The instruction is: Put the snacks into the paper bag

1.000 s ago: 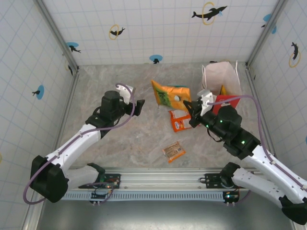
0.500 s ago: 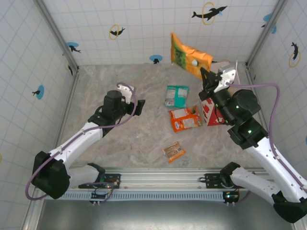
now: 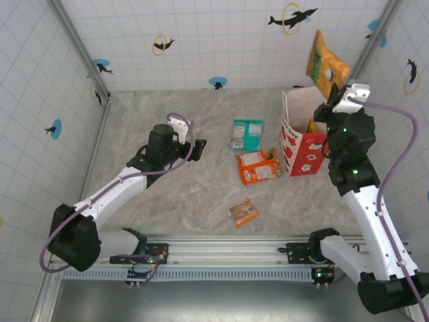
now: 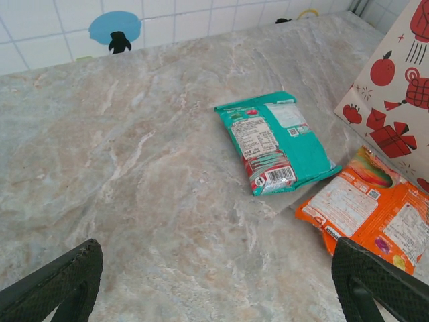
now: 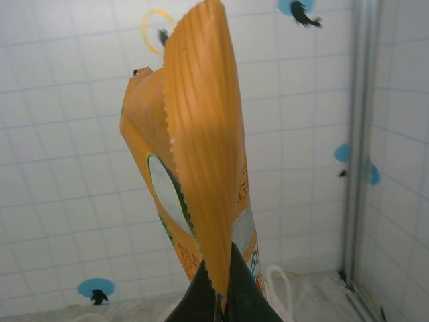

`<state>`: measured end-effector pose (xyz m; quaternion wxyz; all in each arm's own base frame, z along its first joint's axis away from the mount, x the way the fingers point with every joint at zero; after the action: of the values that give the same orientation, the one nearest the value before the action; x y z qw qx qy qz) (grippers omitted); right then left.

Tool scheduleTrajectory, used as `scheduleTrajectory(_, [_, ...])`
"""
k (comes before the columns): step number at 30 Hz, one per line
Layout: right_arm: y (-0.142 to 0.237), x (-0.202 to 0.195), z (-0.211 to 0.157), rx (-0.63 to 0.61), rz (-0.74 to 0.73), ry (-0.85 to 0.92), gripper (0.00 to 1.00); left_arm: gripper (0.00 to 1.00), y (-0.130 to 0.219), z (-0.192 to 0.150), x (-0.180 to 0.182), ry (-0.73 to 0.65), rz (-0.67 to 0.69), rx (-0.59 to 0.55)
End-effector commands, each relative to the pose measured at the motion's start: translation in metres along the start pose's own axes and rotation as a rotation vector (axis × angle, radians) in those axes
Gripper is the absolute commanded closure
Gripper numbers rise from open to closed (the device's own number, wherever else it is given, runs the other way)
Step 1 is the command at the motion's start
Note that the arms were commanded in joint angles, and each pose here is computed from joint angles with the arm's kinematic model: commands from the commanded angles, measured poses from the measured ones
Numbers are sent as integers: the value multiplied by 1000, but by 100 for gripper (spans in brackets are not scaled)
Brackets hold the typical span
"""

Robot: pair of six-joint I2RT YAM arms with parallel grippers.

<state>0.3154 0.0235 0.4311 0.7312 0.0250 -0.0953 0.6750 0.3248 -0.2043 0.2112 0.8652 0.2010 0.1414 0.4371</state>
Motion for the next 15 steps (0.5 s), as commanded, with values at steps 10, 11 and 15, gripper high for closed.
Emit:
scheduleTrajectory(10, [-12,-23,-61,210,-70,-67,99,11,-6,12,-5,-5,-30,-25])
scheduleTrajectory(11, [-15,-22,-63,216,-66,-67,99,11,-8,10,-5,-4,-33,-18])
scheduleTrajectory(15, [-27,-21,-73,235,-54,-66,99,11,-9,9,-6,-5,-38,-13])
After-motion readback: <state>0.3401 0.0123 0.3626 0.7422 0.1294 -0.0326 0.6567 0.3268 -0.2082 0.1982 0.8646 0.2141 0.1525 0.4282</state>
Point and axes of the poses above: each hand's point on the last joint's axis, 136 mm out from that joint toward the fingers, its own y axis back along the fingers, its own x axis along the line the jaws close on, z = x × y, the point moved 2 cm from there along y, back along the fingers, and after that the axes turned 4 degrees about -y, right-handed, at the moved point
